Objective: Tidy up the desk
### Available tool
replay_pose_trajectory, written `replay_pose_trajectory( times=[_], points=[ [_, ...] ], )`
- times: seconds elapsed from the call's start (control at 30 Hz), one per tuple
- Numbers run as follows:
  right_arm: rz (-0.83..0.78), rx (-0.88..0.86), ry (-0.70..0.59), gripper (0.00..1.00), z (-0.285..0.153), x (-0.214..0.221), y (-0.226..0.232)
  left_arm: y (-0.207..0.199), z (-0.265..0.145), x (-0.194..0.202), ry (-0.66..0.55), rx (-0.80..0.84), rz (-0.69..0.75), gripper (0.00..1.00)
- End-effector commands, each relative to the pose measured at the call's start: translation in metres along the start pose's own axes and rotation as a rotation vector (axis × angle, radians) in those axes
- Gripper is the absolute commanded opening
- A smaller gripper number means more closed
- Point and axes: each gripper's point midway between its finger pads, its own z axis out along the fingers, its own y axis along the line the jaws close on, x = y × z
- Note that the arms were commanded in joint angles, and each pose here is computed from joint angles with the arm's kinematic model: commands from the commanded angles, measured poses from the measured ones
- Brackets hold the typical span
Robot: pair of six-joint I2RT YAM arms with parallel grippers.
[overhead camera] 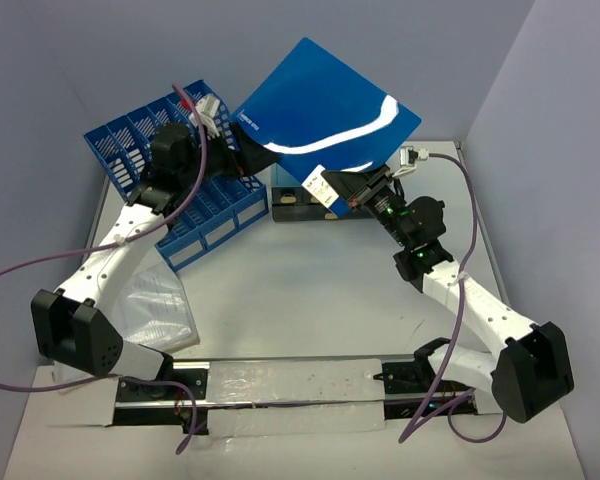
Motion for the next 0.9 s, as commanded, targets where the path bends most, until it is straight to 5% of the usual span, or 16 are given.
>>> replay_pose_trajectory(
  times=[0.0,0.5,0.53,0.67,0.7,0.87],
  points=[
    [-0.038,-0.129,-0.028,0.00,0.004,-0.007,0.032,-0.003,0.001,-0.024,-0.063,0.087,-0.002,0.99],
    [0.070,-0.170,0.150,0.00,0.043,0.064,0.004,0.032,0.004,-0.001,-0.002,0.098,-0.018,0.96],
    [0.072,-0.165,0.159,0.00,0.044,0.067,0.001,0.034,0.003,-0.003,-0.004,0.098,-0.021,0.89],
    [0.086,-0.136,0.204,0.00,0.044,0.081,-0.013,0.043,-0.008,-0.012,-0.062,0.097,-0.008,0.33],
    [0.089,-0.123,0.220,0.00,0.044,0.086,-0.019,0.045,-0.010,-0.014,-0.072,0.078,0.005,0.04],
    [0.099,-0.060,0.286,0.00,0.041,0.106,-0.043,0.047,-0.019,-0.010,-0.080,0.055,0.044,0.00]
  ],
)
